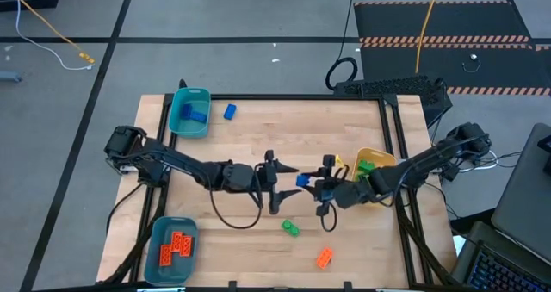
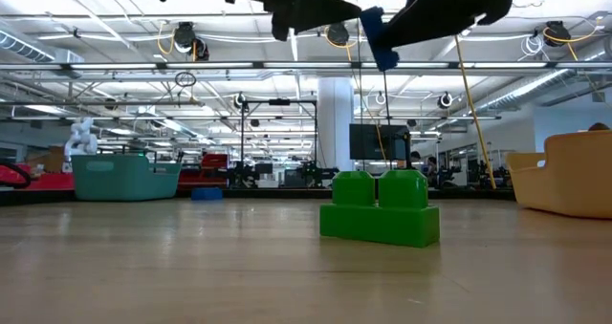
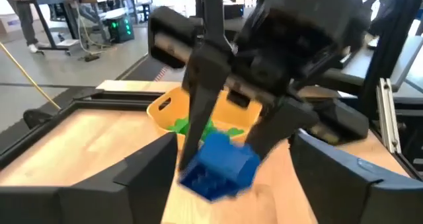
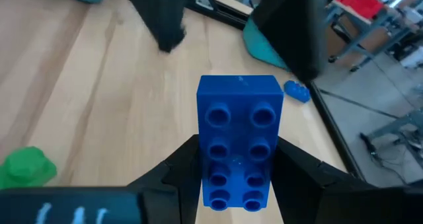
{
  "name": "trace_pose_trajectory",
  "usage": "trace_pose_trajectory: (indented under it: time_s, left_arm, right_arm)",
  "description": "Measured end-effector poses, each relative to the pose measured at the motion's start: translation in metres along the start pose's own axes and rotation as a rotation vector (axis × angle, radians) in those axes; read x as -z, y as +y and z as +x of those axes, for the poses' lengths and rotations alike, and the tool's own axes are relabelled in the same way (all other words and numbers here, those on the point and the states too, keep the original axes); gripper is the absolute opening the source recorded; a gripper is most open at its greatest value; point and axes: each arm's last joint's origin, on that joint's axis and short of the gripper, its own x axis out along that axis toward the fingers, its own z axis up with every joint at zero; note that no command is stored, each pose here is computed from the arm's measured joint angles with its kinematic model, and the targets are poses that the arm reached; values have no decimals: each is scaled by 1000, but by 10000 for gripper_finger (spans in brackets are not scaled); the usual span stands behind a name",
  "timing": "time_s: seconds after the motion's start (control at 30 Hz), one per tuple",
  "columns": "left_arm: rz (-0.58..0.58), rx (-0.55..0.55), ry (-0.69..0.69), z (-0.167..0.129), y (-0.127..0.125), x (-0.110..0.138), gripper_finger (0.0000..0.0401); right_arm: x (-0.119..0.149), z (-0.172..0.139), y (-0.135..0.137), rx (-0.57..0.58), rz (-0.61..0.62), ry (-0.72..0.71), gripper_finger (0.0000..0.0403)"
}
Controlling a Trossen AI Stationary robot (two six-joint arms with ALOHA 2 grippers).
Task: Sort & place blocks by color
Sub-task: Put the blue game piece into the light blue bin
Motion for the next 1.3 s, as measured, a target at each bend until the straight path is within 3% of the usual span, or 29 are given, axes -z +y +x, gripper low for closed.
trace_pose_trajectory:
  time_s: [0.17, 0.67, 0.8, 1.07, 1.3]
  left_arm:
    - [11, -11, 21, 2, 2, -1, 317]
    - [132, -101, 85, 1, 6, 5, 316]
    - [147, -130, 87, 1, 7, 5, 281]
    - [165, -126, 95, 1, 6, 6, 150]
    - [188, -123, 85, 1, 5, 5, 149]
  right_arm:
    - [6, 10, -8, -37, 2, -34, 136]
    - [1, 22, -28, -137, 21, -115, 136]
    - [2, 24, -31, -150, 26, -114, 136]
    - [2, 24, -32, -149, 35, -116, 136]
    - [1, 24, -31, -186, 32, -127, 156]
